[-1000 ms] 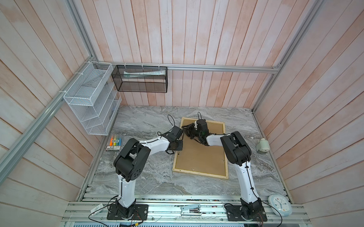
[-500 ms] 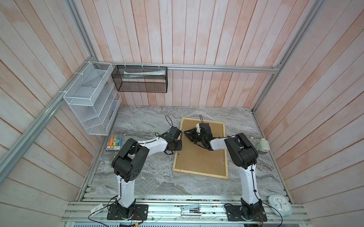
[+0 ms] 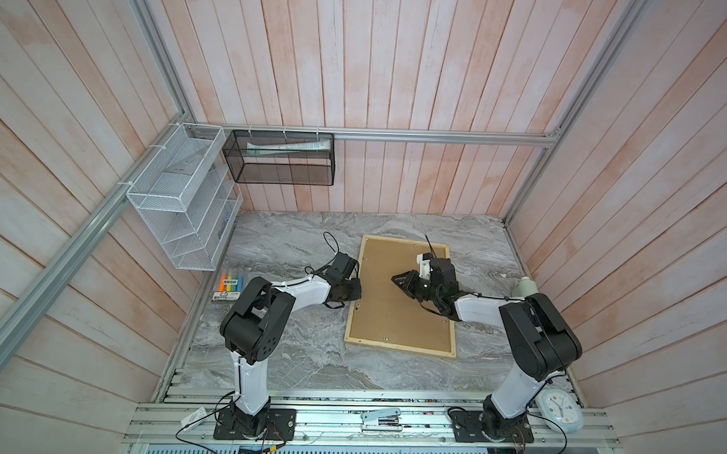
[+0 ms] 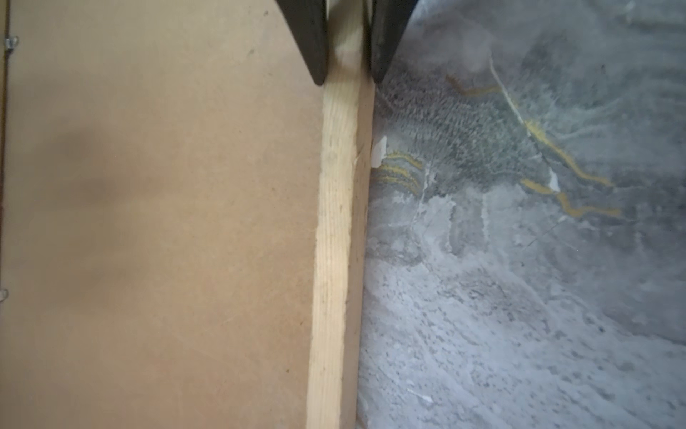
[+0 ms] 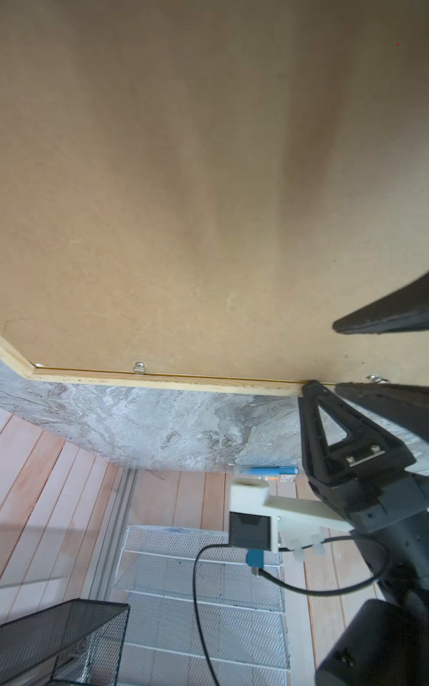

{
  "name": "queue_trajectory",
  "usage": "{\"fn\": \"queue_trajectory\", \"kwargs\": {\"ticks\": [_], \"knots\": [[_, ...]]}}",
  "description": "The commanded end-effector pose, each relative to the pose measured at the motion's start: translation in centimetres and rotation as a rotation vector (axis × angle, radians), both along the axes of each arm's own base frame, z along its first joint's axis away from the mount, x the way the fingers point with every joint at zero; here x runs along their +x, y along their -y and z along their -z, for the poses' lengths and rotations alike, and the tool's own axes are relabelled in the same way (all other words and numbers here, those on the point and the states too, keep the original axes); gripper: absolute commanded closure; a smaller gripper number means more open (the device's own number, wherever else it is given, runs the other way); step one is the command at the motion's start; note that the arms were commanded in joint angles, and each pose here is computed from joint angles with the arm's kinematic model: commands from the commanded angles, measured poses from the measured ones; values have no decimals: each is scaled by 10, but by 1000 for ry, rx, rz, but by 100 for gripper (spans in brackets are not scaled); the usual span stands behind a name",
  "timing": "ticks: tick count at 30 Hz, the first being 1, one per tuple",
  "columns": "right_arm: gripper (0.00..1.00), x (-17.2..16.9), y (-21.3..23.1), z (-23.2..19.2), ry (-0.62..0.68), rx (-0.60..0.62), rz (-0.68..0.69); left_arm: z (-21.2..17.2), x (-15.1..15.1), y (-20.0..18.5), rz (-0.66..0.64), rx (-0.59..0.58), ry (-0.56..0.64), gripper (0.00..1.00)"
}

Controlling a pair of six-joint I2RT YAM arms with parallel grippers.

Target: Put the photo into the frame

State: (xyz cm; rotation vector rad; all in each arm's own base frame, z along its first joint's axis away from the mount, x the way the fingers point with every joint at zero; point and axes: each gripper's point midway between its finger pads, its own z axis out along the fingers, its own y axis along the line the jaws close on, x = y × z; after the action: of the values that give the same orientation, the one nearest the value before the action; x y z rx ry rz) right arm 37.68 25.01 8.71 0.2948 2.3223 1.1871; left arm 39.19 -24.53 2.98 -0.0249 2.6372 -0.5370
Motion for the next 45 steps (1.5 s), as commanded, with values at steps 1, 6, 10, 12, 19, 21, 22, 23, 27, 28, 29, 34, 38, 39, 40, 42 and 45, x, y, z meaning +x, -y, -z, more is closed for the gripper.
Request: {"fn": "queue_trajectory", "kwargs": {"ticks": [1,6,10,12,19,21,22,23,27,28,29,34,38,39,40,42,45], "knots": [[74,-13,8,15,-11,-73,-9,35,14,-38,-177,31,-51,80],[74,-18,1,19,-16,-79,-28,35,29,-50,-240,3,-40,80],[75,-19,-4,21,-16,-82,-39,33,38,-60,-280,8,-25,80],[74,-18,-7,22,-15,-82,-45,32,41,-66,-300,11,-20,80],[74,-17,-17,20,-8,-88,-73,19,47,-63,-262,-13,5,70],[74,-16,-19,22,-7,-97,-77,13,48,-61,-244,-18,17,66],[74,-16,-19,22,-8,-100,-79,9,48,-60,-235,-18,25,65],[74,-15,-21,23,-6,-100,-82,5,49,-60,-230,-18,33,64],[74,-15,-25,24,-12,-101,-89,-14,48,-60,-207,-17,67,61],[74,-15,-28,24,-11,-101,-90,-20,46,-60,-199,-15,75,60],[74,-15,-29,23,-11,-100,-88,-24,43,-59,-191,-10,82,60],[74,-14,-50,22,-16,-93,-108,-36,15,-55,-145,37,95,58],[74,-13,-73,24,-23,-87,-144,-36,-12,-52,-116,77,84,58],[73,-13,-80,24,-22,-82,-161,-33,-19,-53,-112,94,75,58],[72,-15,-87,23,-13,-69,-187,-30,-26,-53,-108,107,65,57],[70,-18,-100,20,9,-46,-221,-23,-38,-54,-99,125,50,58],[67,-18,-109,20,21,-30,-226,-14,-51,-59,-98,159,29,58]]}}
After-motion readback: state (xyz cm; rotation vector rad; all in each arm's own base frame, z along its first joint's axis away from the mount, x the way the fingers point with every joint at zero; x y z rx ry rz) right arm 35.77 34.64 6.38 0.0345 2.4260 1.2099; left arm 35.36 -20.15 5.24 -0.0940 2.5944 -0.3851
